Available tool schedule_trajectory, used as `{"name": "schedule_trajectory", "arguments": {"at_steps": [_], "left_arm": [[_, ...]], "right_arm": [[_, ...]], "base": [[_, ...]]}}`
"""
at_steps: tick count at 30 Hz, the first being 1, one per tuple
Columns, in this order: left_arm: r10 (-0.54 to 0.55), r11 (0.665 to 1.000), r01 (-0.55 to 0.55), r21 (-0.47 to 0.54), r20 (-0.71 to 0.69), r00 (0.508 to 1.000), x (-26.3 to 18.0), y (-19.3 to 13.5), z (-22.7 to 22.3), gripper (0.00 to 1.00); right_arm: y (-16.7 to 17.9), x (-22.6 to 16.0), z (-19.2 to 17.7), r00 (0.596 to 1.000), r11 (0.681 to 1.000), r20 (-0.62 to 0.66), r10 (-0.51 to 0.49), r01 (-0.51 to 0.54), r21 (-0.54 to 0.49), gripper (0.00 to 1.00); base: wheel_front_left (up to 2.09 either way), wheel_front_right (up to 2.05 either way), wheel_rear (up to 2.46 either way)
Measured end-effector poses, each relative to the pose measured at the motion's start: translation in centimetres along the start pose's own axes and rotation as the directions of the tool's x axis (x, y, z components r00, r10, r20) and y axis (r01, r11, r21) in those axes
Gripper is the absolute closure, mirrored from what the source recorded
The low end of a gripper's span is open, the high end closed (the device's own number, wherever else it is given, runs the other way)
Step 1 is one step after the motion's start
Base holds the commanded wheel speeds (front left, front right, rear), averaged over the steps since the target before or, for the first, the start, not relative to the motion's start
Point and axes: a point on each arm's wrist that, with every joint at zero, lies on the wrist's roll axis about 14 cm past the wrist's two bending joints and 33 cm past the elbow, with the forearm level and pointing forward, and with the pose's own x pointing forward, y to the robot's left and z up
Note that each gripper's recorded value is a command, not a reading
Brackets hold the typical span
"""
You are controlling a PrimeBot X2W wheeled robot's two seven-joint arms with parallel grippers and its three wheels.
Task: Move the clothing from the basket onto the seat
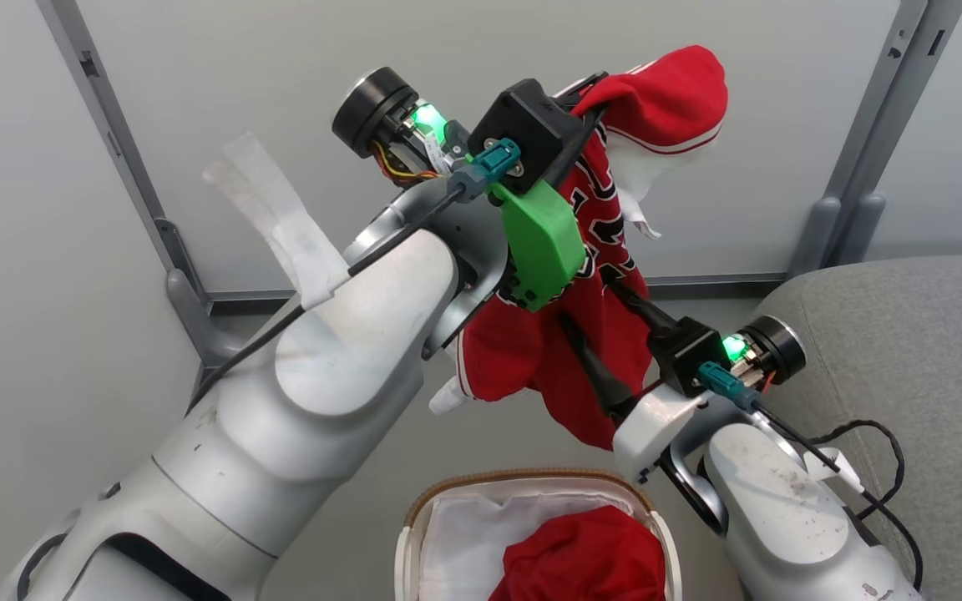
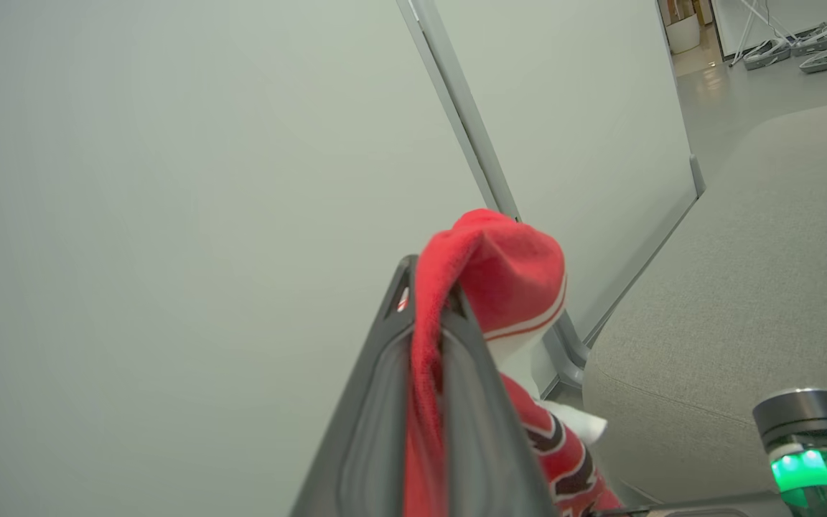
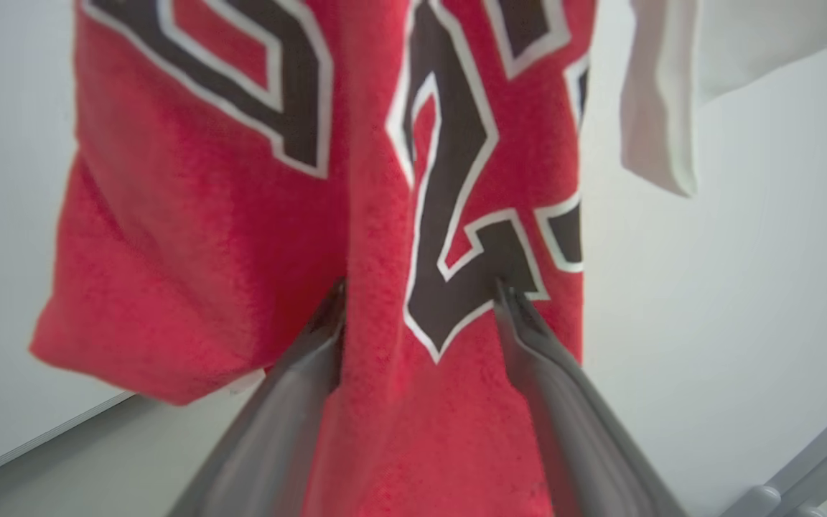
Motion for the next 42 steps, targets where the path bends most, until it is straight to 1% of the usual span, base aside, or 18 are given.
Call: {"name": "schedule_trajectory", "arguments": {"at_steps": [1, 2, 3, 6, 12, 13, 14, 15, 16, 17, 18, 22, 24, 29, 35, 36, 38, 42], "left_arm": [[0.001, 1.000, 0.000, -0.005, 0.005, 1.000, -0.1, 0.0, 0.2, 1.00], [0.002, 1.000, -0.002, -0.011, 0.009, 1.000, -0.2, 0.0, 0.3, 1.00], [0.007, 1.000, -0.007, -0.015, 0.010, 1.000, -0.2, 0.0, 0.3, 1.00], [0.023, 0.999, -0.023, -0.034, -0.001, 1.000, -0.5, 0.1, -0.4, 1.00], [0.073, 0.993, -0.076, -0.086, -0.034, 0.997, -1.3, 1.3, -2.9, 1.00], [0.083, 0.992, -0.086, -0.097, -0.038, 0.996, -1.4, 1.5, -3.4, 0.97], [0.089, 0.990, -0.093, -0.106, -0.041, 0.995, -1.6, 1.7, -3.9, 0.84], [0.094, 0.988, -0.098, -0.119, -0.041, 0.995, -1.7, 1.7, -4.2, 0.56], [0.097, 0.986, -0.101, -0.131, -0.040, 0.995, -1.8, 1.7, -4.7, 0.40], [0.100, 0.984, -0.104, -0.147, -0.037, 0.994, -2.0, 1.5, -5.1, 0.02], [0.100, 0.982, -0.104, -0.157, -0.033, 0.994, -2.1, 1.3, -5.6, 0.00], [0.098, 0.975, -0.106, -0.197, -0.049, 0.994, -3.1, 0.5, -8.1, 0.00], [0.110, 0.969, -0.123, -0.212, -0.074, 0.991, -3.9, 0.4, -10.0, 0.00], [0.119, 0.944, -0.161, -0.289, -0.156, 0.980, -5.9, -0.9, -14.2, 0.00], [0.139, 0.898, -0.225, -0.377, -0.241, 0.961, -8.2, -2.4, -17.8, 0.00], [0.145, 0.891, -0.235, -0.388, -0.247, 0.958, -8.4, -2.5, -18.1, 0.00], [0.162, 0.865, -0.266, -0.427, -0.264, 0.951, -9.1, -2.9, -18.8, 0.00], [0.173, 0.834, -0.302, -0.461, -0.301, 0.938, -10.6, -4.0, -20.2, 0.00]], "right_arm": [[0.1, 0.3, 0.3, 1.000, 1.000, 0.005, 0.007, -0.007, -0.004, 0.70], [0.2, 0.5, 0.5, 1.000, 1.000, 0.009, 0.012, -0.012, -0.006, 0.83], [0.2, 0.7, 0.7, 1.000, 1.000, 0.015, 0.016, -0.016, -0.010, 1.00], [0.0, 1.0, 1.1, 1.000, 1.000, 0.023, 0.013, -0.013, -0.015, 1.00], [-0.8, 0.7, 1.0, 1.000, 1.000, 0.023, -0.008, 0.009, -0.013, 1.00], [-1.0, 0.6, 1.0, 1.000, 1.000, 0.022, -0.015, 0.016, -0.012, 1.00], [-1.3, 0.5, 0.9, 1.000, 1.000, 0.021, -0.023, 0.024, -0.010, 1.00], [-1.5, 0.5, 0.9, 0.999, 0.999, 0.019, -0.031, 0.031, -0.009, 1.00], [-1.8, 0.4, 0.8, 0.999, 0.999, 0.018, -0.040, 0.041, -0.007, 1.00], [-2.1, 0.2, 0.7, 0.999, 0.999, 0.016, -0.050, 0.050, -0.005, 1.00], [-2.4, 0.2, 0.7, 0.998, 0.998, 0.014, -0.060, 0.060, -0.003, 1.00], [-3.7, -0.2, 0.5, 0.995, 0.995, 0.010, -0.097, 0.097, 0.000, 1.00], [-4.3, -0.4, 0.4, 0.993, 0.993, 0.009, -0.116, 0.116, -0.002, 1.00], [-5.7, -1.2, 0.0, 0.987, 0.987, -0.002, -0.159, 0.159, -0.011, 1.00], [-6.7, -1.9, -0.4, 0.981, 0.981, -0.010, -0.193, 0.192, -0.017, 1.00], [-6.8, -2.0, -0.5, 0.980, 0.980, -0.011, -0.197, 0.197, -0.018, 1.00], [-7.0, -2.3, -0.7, 0.978, 0.978, -0.016, -0.207, 0.207, -0.014, 1.00], [-7.4, -2.7, -1.1, 0.975, 0.975, -0.025, -0.220, 0.220, -0.016, 1.00]], "base": [[0.00, 0.00, 0.00], [0.00, 0.00, 0.00], [0.00, 0.00, 0.00], [0.00, 0.00, 0.00], [0.00, 0.00, 0.00], [0.00, 0.00, 0.00], [0.00, 0.00, 0.00], [0.00, 0.00, 0.00], [0.00, 0.00, 0.00], [0.00, 0.00, 0.00], [0.00, 0.00, 0.00], [0.00, 0.00, 0.00], [0.00, 0.00, 0.00], [0.00, 0.00, 0.00], [0.00, 0.00, 0.00], [0.00, 0.00, 0.00], [0.00, 0.00, 0.00], [0.00, 0.00, 0.00]]}}
